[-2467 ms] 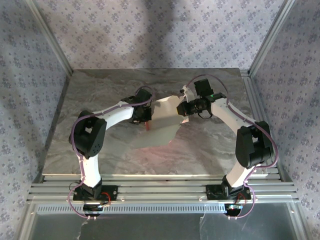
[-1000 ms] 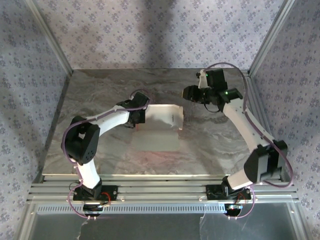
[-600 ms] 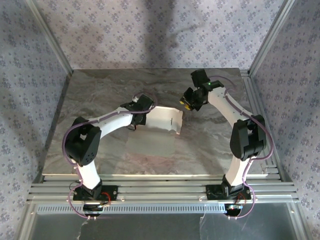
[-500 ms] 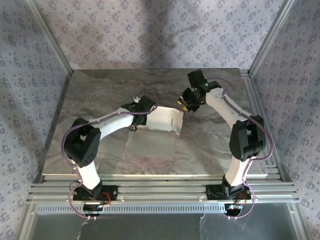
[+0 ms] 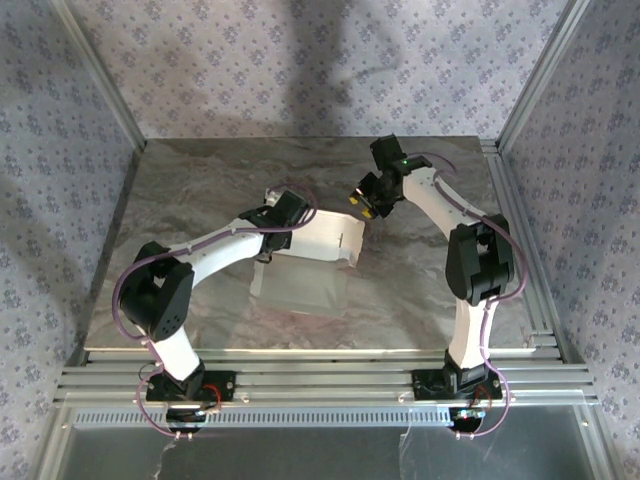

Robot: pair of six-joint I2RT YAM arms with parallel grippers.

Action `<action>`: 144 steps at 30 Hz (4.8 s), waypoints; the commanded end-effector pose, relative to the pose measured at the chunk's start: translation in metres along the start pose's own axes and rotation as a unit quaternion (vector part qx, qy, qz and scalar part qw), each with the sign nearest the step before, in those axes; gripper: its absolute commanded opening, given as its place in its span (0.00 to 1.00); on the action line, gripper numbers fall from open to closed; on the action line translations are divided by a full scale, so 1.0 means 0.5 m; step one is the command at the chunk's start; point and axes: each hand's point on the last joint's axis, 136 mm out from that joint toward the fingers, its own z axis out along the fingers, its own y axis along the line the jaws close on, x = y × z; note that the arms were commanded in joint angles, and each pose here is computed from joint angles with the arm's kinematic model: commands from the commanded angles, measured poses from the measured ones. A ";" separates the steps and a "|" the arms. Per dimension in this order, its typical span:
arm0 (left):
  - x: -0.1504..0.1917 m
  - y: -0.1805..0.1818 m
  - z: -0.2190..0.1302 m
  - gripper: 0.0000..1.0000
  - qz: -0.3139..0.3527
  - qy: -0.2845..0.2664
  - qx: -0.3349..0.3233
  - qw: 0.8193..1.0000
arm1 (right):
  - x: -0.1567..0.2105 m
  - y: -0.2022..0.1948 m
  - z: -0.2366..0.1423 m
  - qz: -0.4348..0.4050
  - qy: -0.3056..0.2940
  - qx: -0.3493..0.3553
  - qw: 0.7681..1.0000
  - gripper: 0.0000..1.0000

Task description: Fold the paper box

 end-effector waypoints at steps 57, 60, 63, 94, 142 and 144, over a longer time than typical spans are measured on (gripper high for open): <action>-0.011 -0.009 0.019 0.00 -0.104 -0.042 0.136 0.984 | 0.109 -0.018 0.035 0.011 -0.001 -0.014 1.000 0.01; -0.012 -0.010 0.019 0.00 -0.105 -0.044 0.139 0.984 | 0.110 -0.023 0.033 0.005 -0.011 -0.011 1.000 0.00; -0.011 -0.007 0.019 0.00 -0.108 -0.050 0.142 0.983 | 0.110 -0.022 0.024 -0.005 -0.029 -0.015 0.999 0.00; -0.007 0.004 0.027 0.00 -0.107 -0.089 0.129 0.982 | 0.149 -0.046 0.011 -0.031 -0.102 -0.052 0.993 0.00; -0.048 -0.070 0.035 0.00 0.023 -0.180 0.184 0.966 | 0.179 0.379 0.065 0.013 0.115 -0.243 0.963 0.00; -0.050 -0.068 0.037 0.00 0.021 -0.180 0.181 0.967 | 0.185 0.374 0.063 0.019 0.121 -0.237 0.964 0.00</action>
